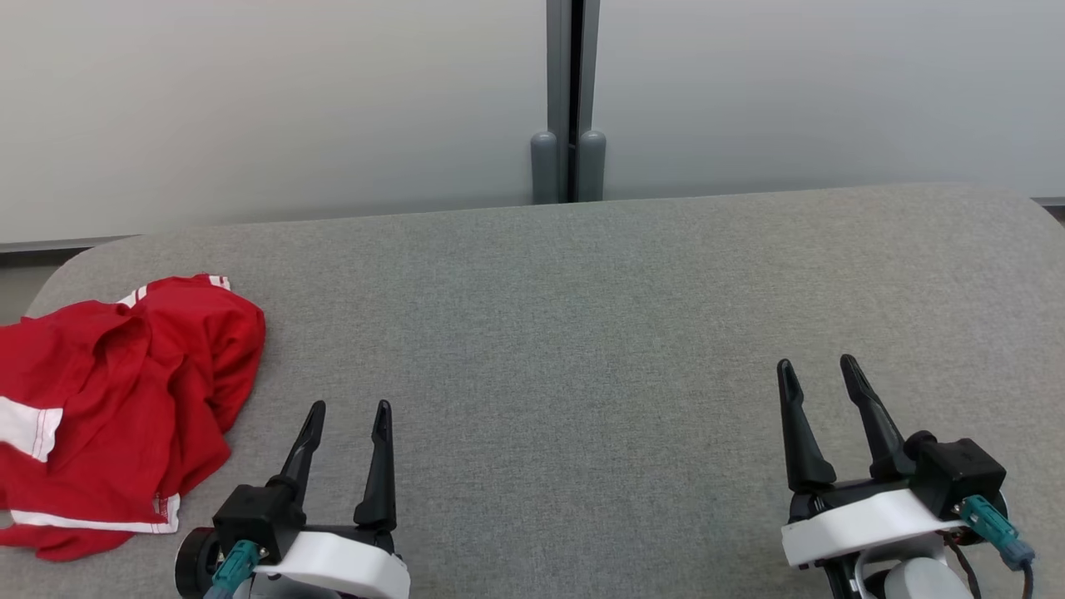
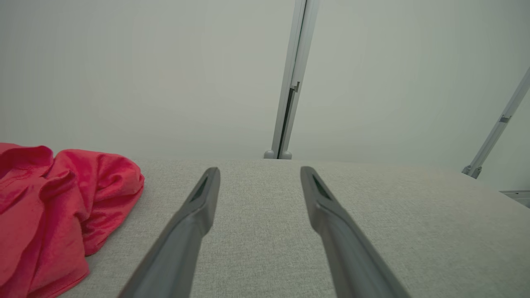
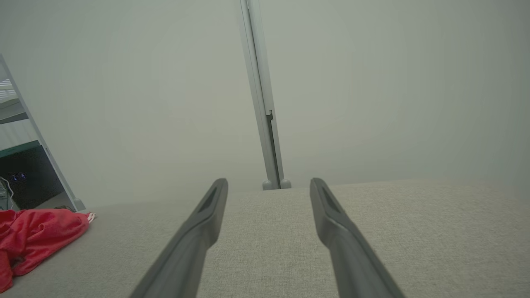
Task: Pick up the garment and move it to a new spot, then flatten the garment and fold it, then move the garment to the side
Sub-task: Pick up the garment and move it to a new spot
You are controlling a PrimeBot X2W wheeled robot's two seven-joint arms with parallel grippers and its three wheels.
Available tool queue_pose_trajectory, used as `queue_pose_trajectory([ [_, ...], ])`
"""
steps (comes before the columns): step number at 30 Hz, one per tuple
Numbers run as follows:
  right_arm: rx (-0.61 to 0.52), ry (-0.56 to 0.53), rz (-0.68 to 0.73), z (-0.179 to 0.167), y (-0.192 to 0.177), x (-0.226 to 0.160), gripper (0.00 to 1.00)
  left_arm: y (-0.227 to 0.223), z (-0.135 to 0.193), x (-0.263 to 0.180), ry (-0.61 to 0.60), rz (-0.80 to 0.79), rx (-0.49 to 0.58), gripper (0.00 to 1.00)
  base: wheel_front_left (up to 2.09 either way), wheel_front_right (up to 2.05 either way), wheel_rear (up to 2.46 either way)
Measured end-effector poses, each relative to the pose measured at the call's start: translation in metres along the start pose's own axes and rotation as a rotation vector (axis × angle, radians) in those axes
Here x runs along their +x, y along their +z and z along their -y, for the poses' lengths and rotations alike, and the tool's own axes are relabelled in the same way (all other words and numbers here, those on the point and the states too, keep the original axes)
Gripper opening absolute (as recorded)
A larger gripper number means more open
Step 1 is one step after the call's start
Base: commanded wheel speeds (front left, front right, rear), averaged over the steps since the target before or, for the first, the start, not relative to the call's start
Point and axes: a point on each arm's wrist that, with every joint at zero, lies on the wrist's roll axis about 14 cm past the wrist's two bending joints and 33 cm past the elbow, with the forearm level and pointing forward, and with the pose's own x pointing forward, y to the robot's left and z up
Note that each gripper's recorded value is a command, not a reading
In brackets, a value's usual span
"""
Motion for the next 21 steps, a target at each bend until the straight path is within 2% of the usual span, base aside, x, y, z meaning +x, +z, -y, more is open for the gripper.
queue_pose_trajectory([
  [11, 0.029, 0.109, -0.039, -0.037, -0.014, 0.011, 1.0, 0.01, -0.036, -0.015, 0.118, 0.03, 0.016, 1.0, 0.0, 0.0, 0.0],
  [21, 0.061, 0.285, -0.102, -0.096, -0.036, 0.022, 1.0, 0.027, -0.092, -0.048, 0.314, 0.078, 0.035, 1.0, 0.0, 0.0, 0.0],
])
